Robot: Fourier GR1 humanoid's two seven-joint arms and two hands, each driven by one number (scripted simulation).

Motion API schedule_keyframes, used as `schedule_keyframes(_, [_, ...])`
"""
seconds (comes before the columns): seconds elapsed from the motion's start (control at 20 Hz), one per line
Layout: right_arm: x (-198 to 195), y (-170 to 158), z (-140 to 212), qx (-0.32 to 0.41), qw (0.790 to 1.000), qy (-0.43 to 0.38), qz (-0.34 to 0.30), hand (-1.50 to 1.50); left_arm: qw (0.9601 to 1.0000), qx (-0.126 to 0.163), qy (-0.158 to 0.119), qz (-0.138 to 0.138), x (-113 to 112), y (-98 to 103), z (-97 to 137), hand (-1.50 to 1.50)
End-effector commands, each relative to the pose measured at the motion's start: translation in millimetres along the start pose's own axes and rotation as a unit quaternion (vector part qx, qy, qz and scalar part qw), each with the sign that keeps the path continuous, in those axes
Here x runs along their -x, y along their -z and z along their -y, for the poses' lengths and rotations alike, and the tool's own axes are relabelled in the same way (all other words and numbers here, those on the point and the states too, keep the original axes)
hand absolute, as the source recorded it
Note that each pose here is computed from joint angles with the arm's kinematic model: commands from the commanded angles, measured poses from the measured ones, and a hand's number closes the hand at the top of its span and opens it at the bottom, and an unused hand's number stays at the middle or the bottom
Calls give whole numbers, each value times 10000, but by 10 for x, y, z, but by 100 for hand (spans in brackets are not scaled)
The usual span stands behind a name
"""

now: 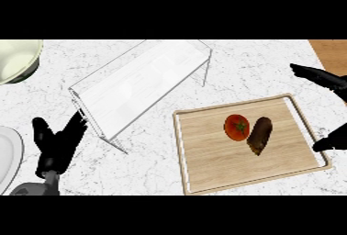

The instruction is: Pick the tomato from the tray and place it in the tiered shelf

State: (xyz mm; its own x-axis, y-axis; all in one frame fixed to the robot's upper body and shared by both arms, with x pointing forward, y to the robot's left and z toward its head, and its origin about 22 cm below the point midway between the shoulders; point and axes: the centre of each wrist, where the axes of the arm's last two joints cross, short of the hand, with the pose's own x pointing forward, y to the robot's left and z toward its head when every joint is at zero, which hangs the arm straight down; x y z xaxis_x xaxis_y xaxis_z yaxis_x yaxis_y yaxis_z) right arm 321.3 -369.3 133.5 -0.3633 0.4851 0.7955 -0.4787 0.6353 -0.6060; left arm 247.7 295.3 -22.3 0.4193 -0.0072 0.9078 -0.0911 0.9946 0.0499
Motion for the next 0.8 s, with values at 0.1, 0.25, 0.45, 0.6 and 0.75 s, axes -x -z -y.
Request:
schedule_keyframes(0.1, [-418,228,-365,329,9976,-453,-418,-150,9997,72,-68,-204,193,-124,-8,0])
schedule_keyframes(0.25, [-669,421,-364,96,9958,-620,-667,-150,9998,9,4,-194,18,86,-117,0])
schedule_keyframes(0.45, [-546,276,-645,-174,9917,-898,-904,-150,9999,-58,13,-161,5,65,46,0])
schedule_keyframes(0.6, [-432,450,-899,-235,9884,-1076,-1046,-150,10000,34,-23,-87,32,-64,-79,0])
schedule_keyframes(0.75, [-540,473,-835,-255,9848,-1197,-1231,-150,10000,-53,28,-63,-59,58,39,0])
